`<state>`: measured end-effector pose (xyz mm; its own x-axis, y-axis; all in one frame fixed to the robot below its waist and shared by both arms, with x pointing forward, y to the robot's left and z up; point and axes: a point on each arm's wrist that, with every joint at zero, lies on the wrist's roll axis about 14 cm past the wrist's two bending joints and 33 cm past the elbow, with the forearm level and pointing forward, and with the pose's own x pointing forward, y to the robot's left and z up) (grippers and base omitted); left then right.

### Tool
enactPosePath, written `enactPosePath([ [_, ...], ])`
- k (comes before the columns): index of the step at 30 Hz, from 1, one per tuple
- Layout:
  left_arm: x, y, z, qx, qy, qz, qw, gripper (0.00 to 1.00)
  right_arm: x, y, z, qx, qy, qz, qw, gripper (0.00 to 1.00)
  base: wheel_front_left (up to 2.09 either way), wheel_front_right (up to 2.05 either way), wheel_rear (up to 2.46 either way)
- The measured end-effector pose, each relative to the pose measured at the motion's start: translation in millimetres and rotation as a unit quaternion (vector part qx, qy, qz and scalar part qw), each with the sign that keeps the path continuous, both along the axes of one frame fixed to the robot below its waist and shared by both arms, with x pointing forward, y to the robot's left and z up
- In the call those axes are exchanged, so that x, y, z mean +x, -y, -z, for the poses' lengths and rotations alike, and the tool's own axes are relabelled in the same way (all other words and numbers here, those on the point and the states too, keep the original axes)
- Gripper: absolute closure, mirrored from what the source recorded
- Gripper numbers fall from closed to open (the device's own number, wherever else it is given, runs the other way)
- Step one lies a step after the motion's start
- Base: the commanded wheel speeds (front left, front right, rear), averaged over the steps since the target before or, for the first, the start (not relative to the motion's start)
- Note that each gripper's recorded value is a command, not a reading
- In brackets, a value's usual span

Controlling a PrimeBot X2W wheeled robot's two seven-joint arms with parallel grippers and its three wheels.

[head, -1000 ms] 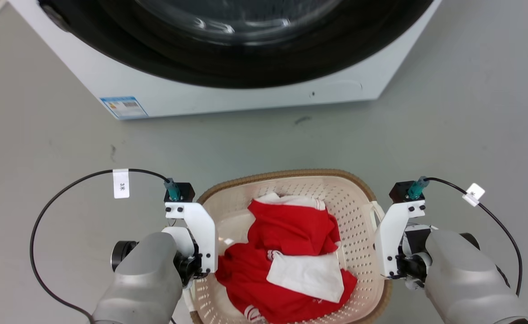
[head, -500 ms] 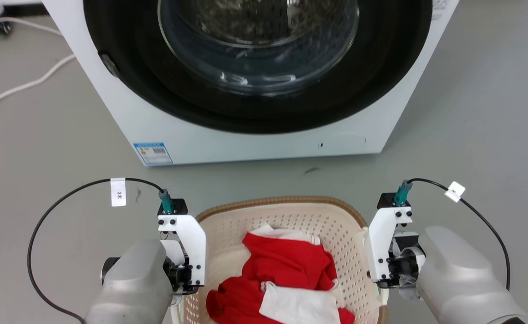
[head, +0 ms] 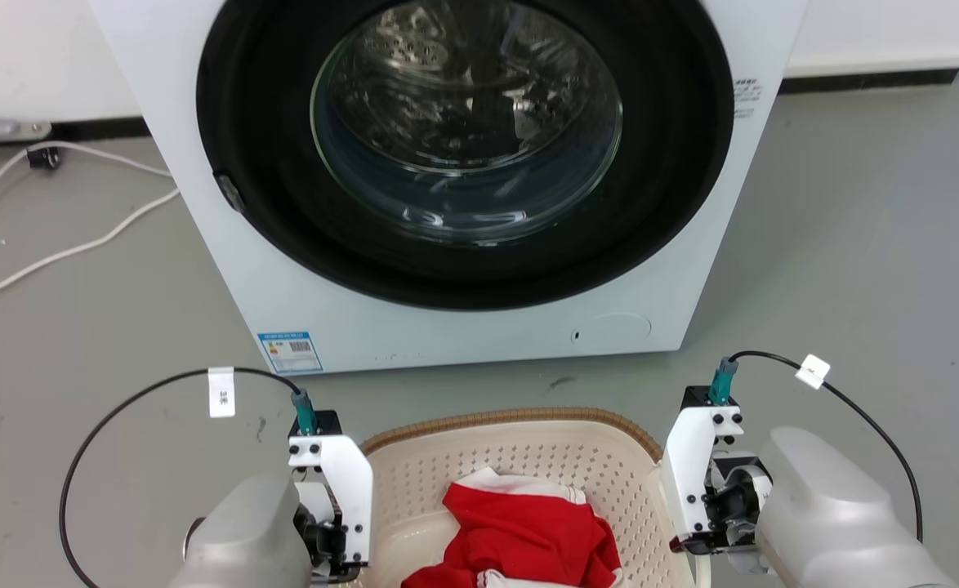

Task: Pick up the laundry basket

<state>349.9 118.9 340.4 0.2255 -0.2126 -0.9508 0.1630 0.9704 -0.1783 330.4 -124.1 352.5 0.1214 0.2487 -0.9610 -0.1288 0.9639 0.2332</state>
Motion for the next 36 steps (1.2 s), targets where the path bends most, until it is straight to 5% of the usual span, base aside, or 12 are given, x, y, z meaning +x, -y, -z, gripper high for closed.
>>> enactPosePath([
  [36,-11,7,-8,-0.008,0.016,-0.007,1.000,1.00,-3,5,-12,-0.007,0.034,0.005,0.999,1.00,0.00,0.00,0.00],
])
